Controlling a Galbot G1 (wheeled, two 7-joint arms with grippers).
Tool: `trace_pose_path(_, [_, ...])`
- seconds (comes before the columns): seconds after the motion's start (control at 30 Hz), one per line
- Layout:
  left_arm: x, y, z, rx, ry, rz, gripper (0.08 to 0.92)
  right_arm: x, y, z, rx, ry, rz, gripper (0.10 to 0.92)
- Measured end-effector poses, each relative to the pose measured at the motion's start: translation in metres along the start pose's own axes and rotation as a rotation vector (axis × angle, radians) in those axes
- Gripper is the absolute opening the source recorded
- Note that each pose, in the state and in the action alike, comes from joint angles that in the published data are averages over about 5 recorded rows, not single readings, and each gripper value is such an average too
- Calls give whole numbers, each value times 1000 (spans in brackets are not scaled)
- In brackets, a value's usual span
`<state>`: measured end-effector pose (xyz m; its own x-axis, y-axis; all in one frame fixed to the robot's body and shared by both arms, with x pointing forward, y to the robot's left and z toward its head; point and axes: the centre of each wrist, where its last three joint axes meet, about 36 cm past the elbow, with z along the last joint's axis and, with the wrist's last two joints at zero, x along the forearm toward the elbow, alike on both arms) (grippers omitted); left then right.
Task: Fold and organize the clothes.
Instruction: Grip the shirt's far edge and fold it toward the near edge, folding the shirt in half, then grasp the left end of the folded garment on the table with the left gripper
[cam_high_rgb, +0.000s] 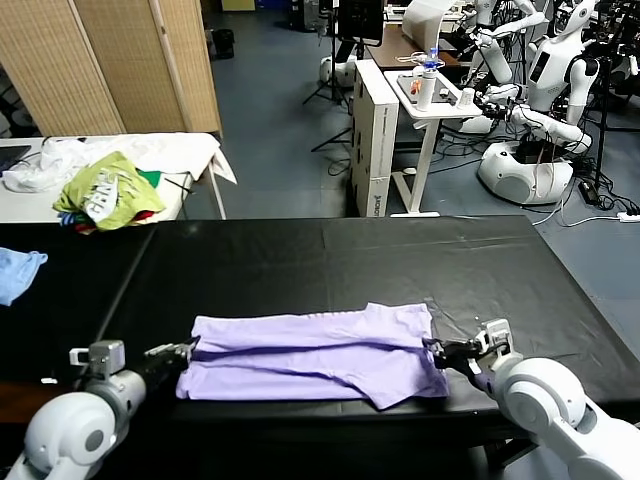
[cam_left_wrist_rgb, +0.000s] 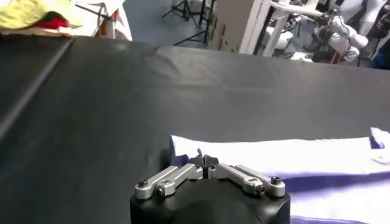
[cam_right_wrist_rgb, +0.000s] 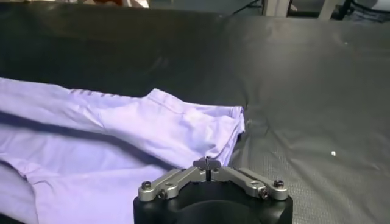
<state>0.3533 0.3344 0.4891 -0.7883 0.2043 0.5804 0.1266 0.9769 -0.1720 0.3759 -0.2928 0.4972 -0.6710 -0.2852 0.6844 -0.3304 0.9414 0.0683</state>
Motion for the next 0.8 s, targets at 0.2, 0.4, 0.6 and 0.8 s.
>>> trace_pose_path(0.2, [5, 2, 7, 9, 5, -22, 151, 12, 7, -6, -2, -40, -4, 814])
trace_pose_path(0.4, [6, 0, 15, 17, 16, -32, 151, 17, 5, -19, -25, -100, 24, 904])
trace_pose_path(0.6, [9, -4, 22, 12, 21, -49, 327, -1, -3, -30, -68, -139, 60, 907])
trace_pose_path(0.8, [17, -8, 24, 8, 15, -81, 723, -30, -11, -40, -125, -154, 68, 907])
